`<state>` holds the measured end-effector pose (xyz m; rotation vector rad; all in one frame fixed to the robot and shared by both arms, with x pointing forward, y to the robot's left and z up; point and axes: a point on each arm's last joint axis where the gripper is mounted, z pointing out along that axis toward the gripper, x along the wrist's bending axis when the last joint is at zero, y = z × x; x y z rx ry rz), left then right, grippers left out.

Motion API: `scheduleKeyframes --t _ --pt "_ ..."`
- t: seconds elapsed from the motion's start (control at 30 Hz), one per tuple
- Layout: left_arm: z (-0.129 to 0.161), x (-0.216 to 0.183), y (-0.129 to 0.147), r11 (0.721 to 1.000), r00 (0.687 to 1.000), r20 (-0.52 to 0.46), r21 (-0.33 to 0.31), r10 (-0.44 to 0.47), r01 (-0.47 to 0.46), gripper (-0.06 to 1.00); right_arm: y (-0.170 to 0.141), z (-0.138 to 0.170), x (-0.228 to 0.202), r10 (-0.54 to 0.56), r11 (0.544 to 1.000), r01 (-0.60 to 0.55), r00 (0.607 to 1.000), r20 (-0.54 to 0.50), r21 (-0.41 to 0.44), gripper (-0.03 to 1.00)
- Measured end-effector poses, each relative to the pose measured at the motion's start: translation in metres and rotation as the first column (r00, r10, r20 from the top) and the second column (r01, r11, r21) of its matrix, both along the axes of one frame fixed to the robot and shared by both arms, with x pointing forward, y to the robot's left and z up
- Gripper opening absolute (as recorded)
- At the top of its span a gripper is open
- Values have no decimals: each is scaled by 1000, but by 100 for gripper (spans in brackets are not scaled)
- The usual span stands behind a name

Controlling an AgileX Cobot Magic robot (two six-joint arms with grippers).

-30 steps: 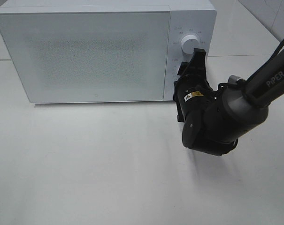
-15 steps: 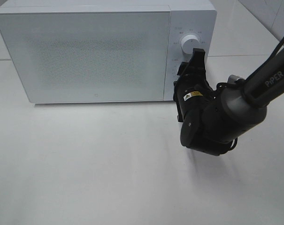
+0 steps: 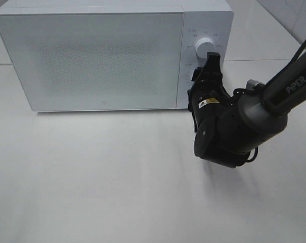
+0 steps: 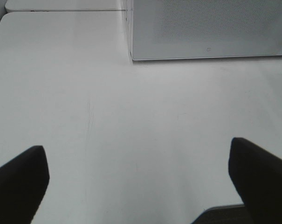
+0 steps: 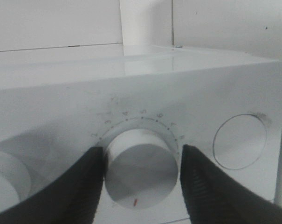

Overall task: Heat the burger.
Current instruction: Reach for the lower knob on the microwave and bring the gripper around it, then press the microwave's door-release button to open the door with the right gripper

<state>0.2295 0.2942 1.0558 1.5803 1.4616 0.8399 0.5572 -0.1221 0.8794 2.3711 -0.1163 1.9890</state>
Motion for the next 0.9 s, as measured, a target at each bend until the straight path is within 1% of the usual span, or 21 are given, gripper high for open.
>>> scheduleKeyframes --t 0.03,0.07,0.1,0.13,0.17,0.23,0.47,0.5,0.63,0.7,0.73,0.77,0.8,0.87,0.9 --pt "0 0 0 1000 1000 0 0 0 0 99 0 -1 0 -2 1000 2 1000 -8 -12 57" --pt "0 0 0 1000 1000 0 0 0 0 99 0 0 0 0 999 -1 1000 -20 -37 65" --pt "0 0 0 1000 1000 0 0 0 0 99 0 0 0 0 999 -1 1000 -20 -37 65" --pt "0 0 0 1000 1000 0 0 0 0 99 0 2 -1 4 999 -5 1000 -26 -49 73" --pt "0 0 0 1000 1000 0 0 0 0 99 0 2 -1 4 999 -5 1000 -26 -49 73" --pt "0 0 0 1000 1000 0 0 0 0 99 1 10 -3 28 997 -29 999 -14 -69 79" --pt "0 0 0 1000 1000 0 0 0 0 99 -4 17 -14 79 988 -81 997 -21 -128 79" --pt "0 0 0 1000 1000 0 0 0 0 99 -8 18 -20 102 983 -105 994 -29 -149 78" --pt "0 0 0 1000 1000 0 0 0 0 99 -12 22 -30 141 975 -148 989 -50 -169 77" --pt "0 0 0 1000 1000 0 0 0 0 99 -18 25 -41 177 961 -190 981 -80 -200 77" --pt "0 0 0 1000 1000 0 0 0 0 99 -18 25 -41 177 961 -190 981 -80 -200 77" --pt "0 0 0 1000 1000 0 0 0 0 99 -21 26 -48 208 947 -228 972 -112 -225 77" --pt "0 0 0 1000 1000 0 0 0 0 99 -21 26 -48 208 947 -228 972 -112 -225 77" --pt "0 0 0 1000 1000 0 0 0 0 99 -24 30 -59 263 915 -299 951 -162 -270 76" --pt "0 0 0 1000 1000 0 0 0 0 99 -24 30 -59 263 915 -299 951 -162 -270 76"
